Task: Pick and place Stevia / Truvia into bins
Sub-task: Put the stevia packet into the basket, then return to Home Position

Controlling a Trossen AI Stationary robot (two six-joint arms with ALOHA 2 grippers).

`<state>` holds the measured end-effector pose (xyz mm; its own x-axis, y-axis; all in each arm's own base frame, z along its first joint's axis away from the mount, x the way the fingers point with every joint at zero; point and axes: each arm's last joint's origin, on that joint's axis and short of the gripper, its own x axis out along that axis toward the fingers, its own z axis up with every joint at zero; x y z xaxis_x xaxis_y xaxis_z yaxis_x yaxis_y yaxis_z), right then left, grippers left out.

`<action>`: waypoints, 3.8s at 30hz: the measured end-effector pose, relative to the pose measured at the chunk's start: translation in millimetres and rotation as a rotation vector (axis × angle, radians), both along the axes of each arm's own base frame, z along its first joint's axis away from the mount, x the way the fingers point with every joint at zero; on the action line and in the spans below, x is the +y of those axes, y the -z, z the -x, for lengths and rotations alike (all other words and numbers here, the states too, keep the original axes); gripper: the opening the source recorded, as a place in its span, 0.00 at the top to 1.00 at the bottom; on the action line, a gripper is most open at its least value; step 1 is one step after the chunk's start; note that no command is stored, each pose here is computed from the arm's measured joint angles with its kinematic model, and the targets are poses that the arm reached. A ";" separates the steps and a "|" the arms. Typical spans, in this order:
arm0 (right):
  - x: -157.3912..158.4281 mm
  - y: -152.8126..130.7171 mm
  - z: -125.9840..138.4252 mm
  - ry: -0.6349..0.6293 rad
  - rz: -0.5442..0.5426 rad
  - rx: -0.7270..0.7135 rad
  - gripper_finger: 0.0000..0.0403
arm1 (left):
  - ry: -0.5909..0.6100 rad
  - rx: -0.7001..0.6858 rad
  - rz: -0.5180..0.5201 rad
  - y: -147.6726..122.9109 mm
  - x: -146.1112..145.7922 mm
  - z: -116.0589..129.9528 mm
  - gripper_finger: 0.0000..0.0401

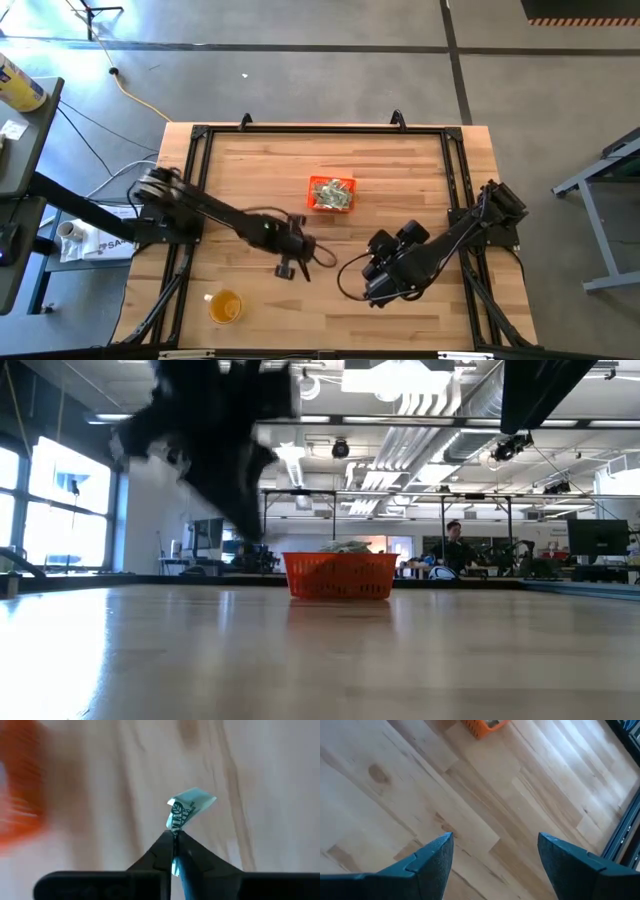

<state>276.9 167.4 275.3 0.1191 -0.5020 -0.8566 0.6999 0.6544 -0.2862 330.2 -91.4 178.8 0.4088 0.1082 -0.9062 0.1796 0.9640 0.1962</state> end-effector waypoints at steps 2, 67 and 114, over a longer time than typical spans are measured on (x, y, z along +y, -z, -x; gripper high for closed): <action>-1.1 -0.1 -0.6 -0.001 0.005 0.000 0.31 | -0.026 -0.063 -0.043 -29.8 9.7 2.2 0.86; -143.8 -20.6 81.7 -0.636 -0.366 -1.192 0.31 | 0.019 -0.845 0.741 -121.5 87.3 169.9 0.46; -151.5 150.7 158.9 -0.535 -0.390 -0.891 0.31 | -0.464 -0.737 0.610 14.3 93.9 253.8 0.46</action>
